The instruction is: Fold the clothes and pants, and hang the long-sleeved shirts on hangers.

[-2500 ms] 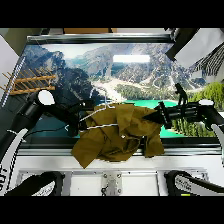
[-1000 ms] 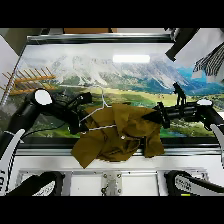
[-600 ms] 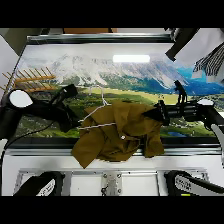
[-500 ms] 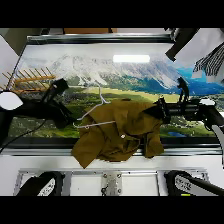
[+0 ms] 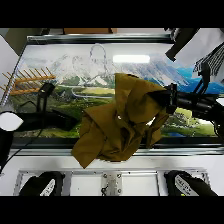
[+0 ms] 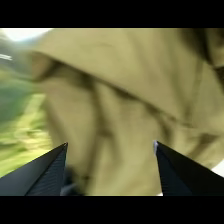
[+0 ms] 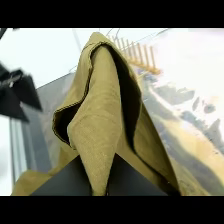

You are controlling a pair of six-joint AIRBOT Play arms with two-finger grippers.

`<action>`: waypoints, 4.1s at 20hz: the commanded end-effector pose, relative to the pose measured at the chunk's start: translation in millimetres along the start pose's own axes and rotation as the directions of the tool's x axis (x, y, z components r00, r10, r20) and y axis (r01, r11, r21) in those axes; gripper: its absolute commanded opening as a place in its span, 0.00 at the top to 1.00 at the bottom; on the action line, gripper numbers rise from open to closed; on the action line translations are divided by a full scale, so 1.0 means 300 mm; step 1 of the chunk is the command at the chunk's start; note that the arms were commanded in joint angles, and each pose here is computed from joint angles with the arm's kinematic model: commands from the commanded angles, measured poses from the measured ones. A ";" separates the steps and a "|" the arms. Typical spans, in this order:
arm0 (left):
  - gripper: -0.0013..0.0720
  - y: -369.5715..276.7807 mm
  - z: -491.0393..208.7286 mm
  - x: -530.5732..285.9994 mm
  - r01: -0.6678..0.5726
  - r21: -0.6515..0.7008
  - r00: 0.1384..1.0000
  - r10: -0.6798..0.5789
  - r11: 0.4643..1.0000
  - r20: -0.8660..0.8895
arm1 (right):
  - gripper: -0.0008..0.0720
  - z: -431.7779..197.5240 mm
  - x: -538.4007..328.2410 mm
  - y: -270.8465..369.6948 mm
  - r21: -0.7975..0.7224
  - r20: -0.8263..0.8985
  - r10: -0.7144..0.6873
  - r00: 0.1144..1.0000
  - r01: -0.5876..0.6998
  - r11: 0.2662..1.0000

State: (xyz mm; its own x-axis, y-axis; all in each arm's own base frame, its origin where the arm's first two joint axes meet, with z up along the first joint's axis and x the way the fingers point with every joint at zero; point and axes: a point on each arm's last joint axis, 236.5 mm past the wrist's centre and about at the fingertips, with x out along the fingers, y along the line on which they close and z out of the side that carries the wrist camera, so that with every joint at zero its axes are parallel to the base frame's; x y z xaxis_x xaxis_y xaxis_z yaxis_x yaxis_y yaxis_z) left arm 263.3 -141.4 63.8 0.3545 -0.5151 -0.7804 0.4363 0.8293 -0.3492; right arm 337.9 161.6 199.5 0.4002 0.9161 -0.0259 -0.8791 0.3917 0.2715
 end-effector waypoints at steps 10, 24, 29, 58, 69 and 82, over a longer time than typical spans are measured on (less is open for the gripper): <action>0.23 -0.494 -0.312 0.409 0.061 -0.198 0.954 -0.115 0.978 -0.278 | 0.98 0.052 -0.007 -0.011 -0.005 0.038 -0.053 0.998 0.053 0.999; 0.97 -0.410 -0.285 0.516 -0.032 -0.351 0.963 -0.064 0.936 -0.260 | 0.98 0.061 -0.009 0.016 0.014 0.039 -0.034 0.999 0.033 0.999; 0.97 -0.076 -0.142 0.290 -0.179 -0.445 0.977 0.107 0.878 -0.182 | 0.98 0.104 -0.020 0.081 -0.002 0.050 -0.028 0.998 0.028 1.000; 0.97 0.350 0.271 -0.267 -0.370 -0.340 0.929 0.356 0.865 -0.106 | 0.98 -0.223 -0.096 0.173 0.046 -0.403 0.013 0.915 0.006 0.999; 0.97 0.315 0.603 -0.394 -0.350 -0.252 0.935 0.352 0.902 -0.039 | 0.98 -0.034 -0.030 0.491 0.058 -0.197 0.306 0.931 -0.300 0.952; 0.20 0.030 0.887 -0.582 -0.058 -0.160 0.889 0.124 0.985 0.440 | 0.98 0.279 -0.018 0.450 0.045 0.199 0.253 0.947 -0.266 0.963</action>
State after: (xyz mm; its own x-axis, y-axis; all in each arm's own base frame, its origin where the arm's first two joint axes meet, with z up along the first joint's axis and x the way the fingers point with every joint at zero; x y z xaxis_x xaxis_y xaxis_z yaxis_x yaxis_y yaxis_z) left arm 429.2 -96.2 299.4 0.6781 -0.3949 -0.6199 0.2348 0.9156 -0.3264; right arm 227.9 207.6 299.8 0.1605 0.9730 0.1659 -0.9416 0.1005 0.3215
